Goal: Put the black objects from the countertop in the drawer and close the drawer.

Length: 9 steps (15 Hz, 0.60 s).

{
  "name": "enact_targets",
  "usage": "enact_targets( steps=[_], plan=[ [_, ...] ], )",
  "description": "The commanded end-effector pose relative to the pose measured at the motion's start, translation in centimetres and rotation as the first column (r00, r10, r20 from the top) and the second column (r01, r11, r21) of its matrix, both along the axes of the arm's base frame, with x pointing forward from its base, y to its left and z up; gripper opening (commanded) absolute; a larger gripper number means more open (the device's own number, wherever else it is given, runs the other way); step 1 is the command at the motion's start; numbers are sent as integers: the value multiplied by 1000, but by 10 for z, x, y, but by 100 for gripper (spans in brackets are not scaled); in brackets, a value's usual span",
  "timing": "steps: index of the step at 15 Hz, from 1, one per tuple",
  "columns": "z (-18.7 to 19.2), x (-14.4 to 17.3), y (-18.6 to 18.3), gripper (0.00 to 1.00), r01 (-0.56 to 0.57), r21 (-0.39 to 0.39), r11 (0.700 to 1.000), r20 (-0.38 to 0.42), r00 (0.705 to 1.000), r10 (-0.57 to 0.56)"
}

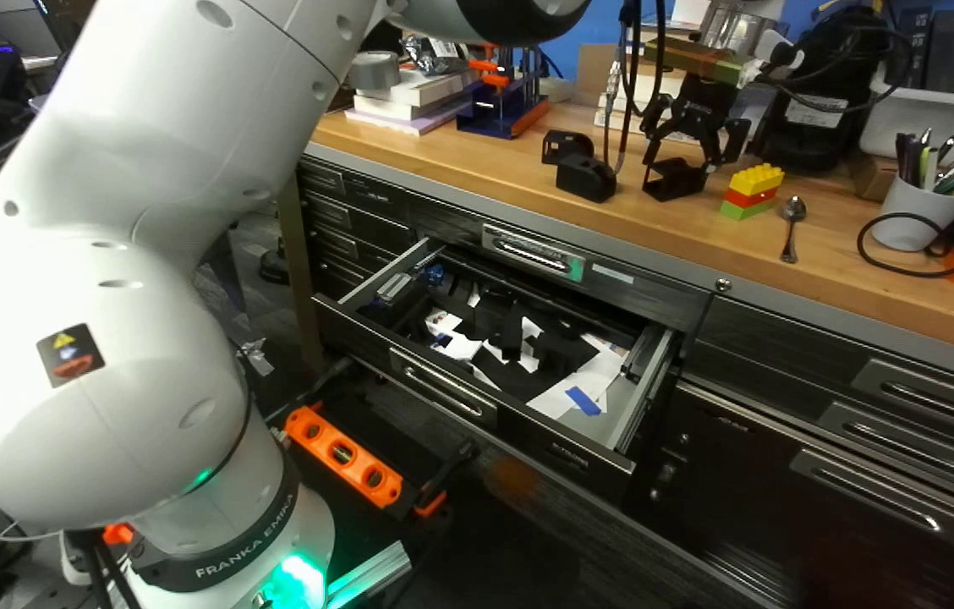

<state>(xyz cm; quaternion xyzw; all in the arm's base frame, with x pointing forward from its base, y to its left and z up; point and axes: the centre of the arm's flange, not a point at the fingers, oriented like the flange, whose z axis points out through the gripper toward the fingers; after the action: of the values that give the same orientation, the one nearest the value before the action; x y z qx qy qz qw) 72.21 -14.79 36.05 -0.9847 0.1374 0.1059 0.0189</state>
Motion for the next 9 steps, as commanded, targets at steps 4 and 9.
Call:
enact_targets(
  steps=[4, 9],
  plan=[
    [14, -1, 18, 66, -9, -36, 999, 4, 1000, 9],
    [11, -5, 19, 27, -12, -26, 1000, 5, 1000, 12]
  ],
)
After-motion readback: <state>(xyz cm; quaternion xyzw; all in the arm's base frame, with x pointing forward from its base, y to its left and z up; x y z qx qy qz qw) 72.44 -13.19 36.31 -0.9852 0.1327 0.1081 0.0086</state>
